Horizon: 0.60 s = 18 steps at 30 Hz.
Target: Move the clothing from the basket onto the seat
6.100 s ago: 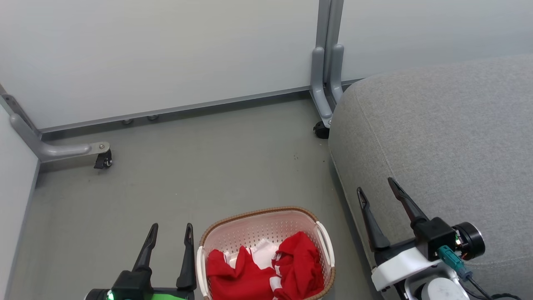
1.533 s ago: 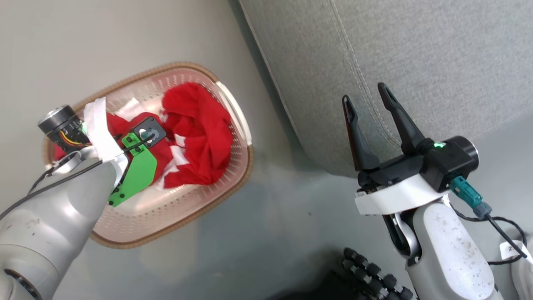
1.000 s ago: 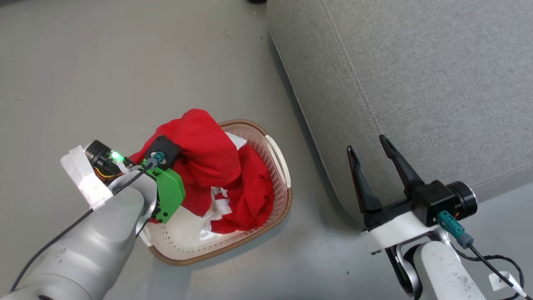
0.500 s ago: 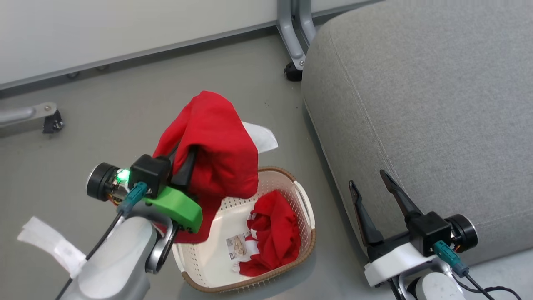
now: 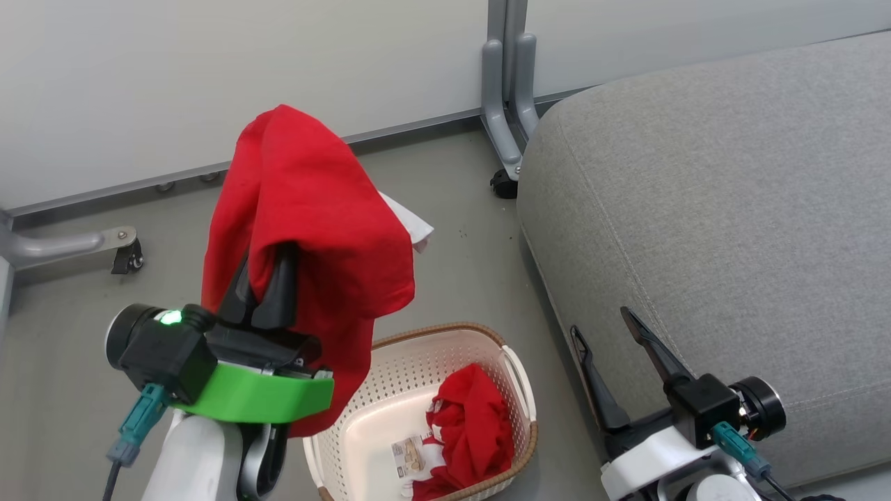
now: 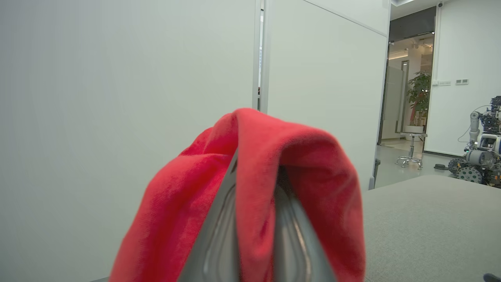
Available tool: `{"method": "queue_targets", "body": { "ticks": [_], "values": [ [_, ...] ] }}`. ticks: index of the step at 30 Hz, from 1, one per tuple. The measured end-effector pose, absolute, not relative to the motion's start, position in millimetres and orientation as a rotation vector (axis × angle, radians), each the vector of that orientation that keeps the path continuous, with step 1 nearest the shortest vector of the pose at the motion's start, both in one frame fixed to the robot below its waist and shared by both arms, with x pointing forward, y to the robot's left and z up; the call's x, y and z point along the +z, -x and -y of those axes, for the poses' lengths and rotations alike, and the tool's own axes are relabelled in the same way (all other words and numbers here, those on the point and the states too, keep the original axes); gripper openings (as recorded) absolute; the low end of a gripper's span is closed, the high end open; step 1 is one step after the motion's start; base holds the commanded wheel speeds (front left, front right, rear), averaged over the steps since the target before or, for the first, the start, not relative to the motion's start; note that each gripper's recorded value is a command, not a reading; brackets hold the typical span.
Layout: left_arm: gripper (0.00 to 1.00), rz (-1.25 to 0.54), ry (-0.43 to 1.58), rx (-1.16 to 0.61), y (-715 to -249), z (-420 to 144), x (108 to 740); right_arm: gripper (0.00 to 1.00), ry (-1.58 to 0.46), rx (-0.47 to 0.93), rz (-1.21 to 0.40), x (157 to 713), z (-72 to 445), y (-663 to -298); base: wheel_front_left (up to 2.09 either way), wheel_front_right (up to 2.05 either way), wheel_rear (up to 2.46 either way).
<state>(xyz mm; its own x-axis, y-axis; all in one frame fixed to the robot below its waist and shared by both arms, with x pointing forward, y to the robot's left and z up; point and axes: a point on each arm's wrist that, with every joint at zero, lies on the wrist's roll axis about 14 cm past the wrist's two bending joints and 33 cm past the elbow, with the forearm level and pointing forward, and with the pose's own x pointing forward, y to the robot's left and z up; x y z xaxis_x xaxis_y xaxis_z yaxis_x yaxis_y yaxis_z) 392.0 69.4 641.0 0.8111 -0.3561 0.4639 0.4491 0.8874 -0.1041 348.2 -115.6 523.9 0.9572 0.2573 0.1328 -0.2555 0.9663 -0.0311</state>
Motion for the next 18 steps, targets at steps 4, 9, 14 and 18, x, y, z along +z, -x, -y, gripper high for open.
{"method": "queue_targets", "body": {
  "ticks": [4, 9, 14, 18],
  "values": [
    [0.0, 0.518, 0.23, -0.472, -379, -59, 660, 1.0, 0.014, 0.257, 0.149, 528, 116, -345, 0.0, 0.0, 0.0],
    [0.0, 0.517, 0.228, -0.541, -368, -37, 660, 1.0, 0.013, 0.259, 0.158, 531, 115, -344, 0.0, 0.0, 0.0],
    [0.0, 0.488, 0.238, -0.617, -359, -15, 652, 1.0, 0.01, 0.271, 0.162, 532, 111, -344, 0.0, 0.0, 0.0],
    [0.0, 0.465, 0.245, -0.649, -357, -6, 646, 1.0, 0.009, 0.274, 0.162, 532, 110, -344, 0.0, 0.0, 0.0]
  ]
}}
